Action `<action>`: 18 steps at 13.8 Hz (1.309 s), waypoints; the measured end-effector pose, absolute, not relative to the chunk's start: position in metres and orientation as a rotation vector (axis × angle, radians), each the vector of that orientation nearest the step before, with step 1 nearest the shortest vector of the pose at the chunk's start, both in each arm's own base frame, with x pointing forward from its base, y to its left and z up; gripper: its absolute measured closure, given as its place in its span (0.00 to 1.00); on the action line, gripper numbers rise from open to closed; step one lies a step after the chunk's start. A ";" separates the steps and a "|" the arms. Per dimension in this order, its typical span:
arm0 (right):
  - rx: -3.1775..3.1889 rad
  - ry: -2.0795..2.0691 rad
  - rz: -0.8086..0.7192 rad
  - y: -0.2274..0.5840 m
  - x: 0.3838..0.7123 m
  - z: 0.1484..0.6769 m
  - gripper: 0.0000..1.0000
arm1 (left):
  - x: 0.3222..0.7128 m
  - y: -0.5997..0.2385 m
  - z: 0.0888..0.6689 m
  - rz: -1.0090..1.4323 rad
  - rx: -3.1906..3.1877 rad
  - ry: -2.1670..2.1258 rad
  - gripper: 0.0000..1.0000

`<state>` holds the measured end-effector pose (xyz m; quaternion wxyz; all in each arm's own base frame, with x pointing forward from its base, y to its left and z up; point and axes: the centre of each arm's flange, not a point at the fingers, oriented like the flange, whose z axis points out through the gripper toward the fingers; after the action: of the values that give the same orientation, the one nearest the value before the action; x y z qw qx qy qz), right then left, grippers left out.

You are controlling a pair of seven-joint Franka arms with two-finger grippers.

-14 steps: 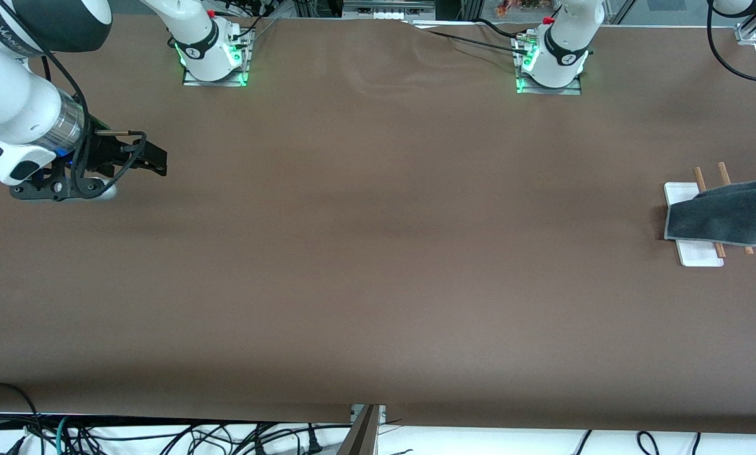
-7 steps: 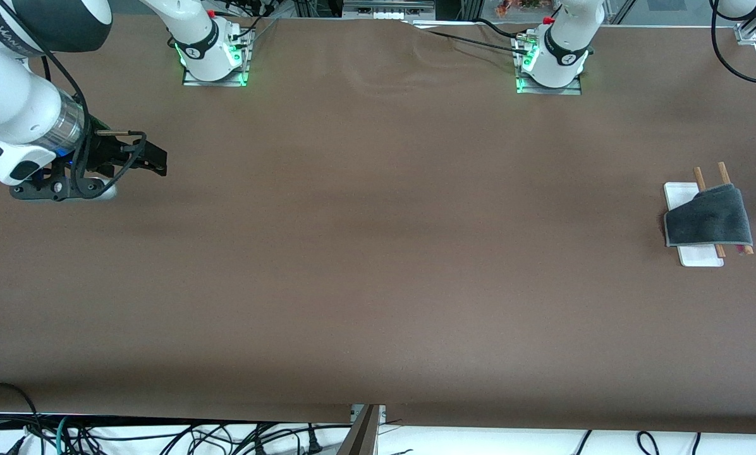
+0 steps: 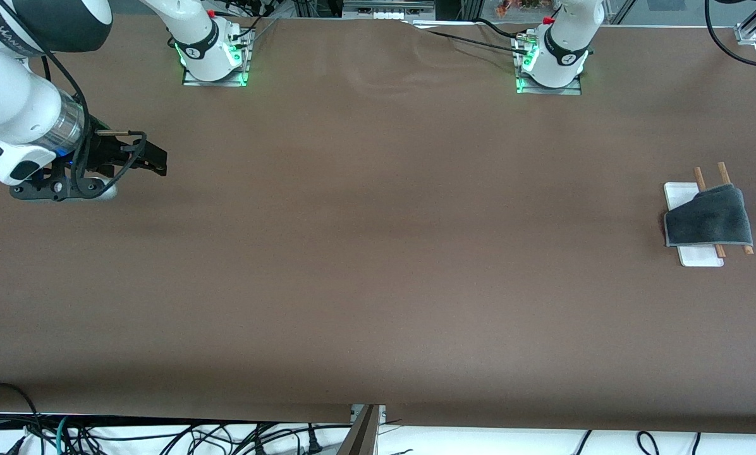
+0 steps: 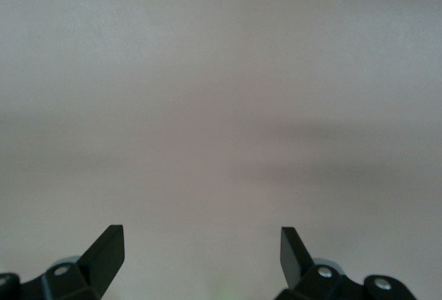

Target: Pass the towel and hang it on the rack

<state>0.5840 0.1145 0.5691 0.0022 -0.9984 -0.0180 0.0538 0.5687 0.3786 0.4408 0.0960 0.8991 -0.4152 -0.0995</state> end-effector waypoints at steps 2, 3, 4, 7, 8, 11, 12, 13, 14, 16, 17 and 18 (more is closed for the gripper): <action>-3.132 -0.056 0.169 0.114 0.584 0.569 0.00 | 0.590 0.316 0.478 -0.307 2.719 -1.161 0.00; -3.133 -0.057 0.169 0.114 0.584 0.569 0.00 | 0.601 0.282 0.491 -0.315 2.748 -1.126 0.00; -3.133 -0.057 0.169 0.114 0.584 0.569 0.00 | 0.612 0.249 0.499 -0.320 2.775 -1.100 0.00; -3.133 -0.057 0.169 0.114 0.584 0.569 0.00 | 0.637 0.151 0.510 -0.333 2.810 -1.058 0.00; -3.133 -0.057 0.169 0.114 0.584 0.569 0.00 | 0.642 0.122 0.511 -0.336 2.809 -1.034 0.00; -3.133 -0.056 0.169 0.114 0.584 0.569 0.00 | 0.652 0.041 0.510 -0.350 2.842 -0.945 0.00; -3.133 -0.056 0.169 0.114 0.584 0.569 0.00 | 0.653 0.015 0.512 -0.349 2.859 -0.900 0.00; -3.134 -0.057 0.168 0.114 0.584 0.569 0.00 | 0.651 -0.008 0.517 -0.347 2.886 -0.840 0.00; -3.134 -0.056 0.169 0.114 0.584 0.569 0.00 | 0.647 -0.028 0.525 -0.344 2.919 -0.765 0.00; -3.134 -0.057 0.169 0.114 0.584 0.569 0.00 | 0.634 -0.060 0.544 -0.332 2.974 -0.577 0.00; -3.134 -0.057 0.169 0.114 0.584 0.569 0.00 | 0.625 -0.071 0.553 -0.330 3.004 -0.465 0.00; -3.134 -0.057 0.169 0.114 0.584 0.569 0.00 | 0.615 -0.080 0.560 -0.331 3.045 -0.357 0.00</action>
<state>0.5840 0.1143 0.5691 0.0014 -0.9984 -0.0180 0.0537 0.6151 -0.0804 0.5601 0.0290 0.9871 -0.1158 -0.1071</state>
